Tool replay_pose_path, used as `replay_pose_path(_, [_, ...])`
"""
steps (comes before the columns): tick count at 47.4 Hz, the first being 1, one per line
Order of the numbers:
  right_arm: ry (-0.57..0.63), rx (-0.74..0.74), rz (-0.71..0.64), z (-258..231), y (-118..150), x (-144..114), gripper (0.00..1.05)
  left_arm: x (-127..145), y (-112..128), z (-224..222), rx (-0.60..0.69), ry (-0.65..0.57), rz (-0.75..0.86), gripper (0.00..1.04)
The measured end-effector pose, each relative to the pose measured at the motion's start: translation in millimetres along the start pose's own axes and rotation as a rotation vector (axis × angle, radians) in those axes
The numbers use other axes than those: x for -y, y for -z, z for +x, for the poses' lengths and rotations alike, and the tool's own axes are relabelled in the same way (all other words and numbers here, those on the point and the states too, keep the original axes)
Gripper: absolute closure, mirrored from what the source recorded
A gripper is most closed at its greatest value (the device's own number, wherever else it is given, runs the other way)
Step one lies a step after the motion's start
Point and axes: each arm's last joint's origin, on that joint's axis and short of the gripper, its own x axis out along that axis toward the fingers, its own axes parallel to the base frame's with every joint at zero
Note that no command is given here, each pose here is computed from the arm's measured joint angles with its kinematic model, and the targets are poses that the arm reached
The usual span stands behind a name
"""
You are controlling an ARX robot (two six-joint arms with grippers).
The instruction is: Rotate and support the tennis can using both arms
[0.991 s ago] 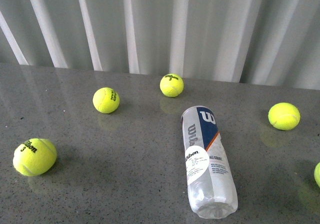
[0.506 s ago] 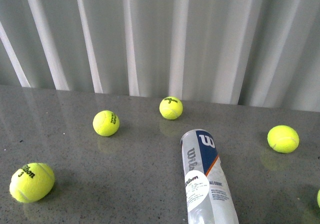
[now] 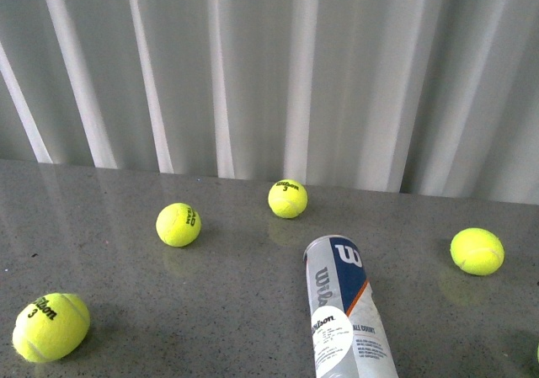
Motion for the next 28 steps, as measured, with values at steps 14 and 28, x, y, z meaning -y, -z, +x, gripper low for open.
replay_pose_path(14, [0.0,0.0,0.0,0.0,0.0,0.0,0.07,0.0,0.0,0.0,0.0,0.0,0.0,0.07])
replay_pose_path(28, [-0.086,-0.494,0.128,19.2,-11.7,-3.5,0.07,0.0,0.0,0.0,0.0,0.0,0.0,0.07])
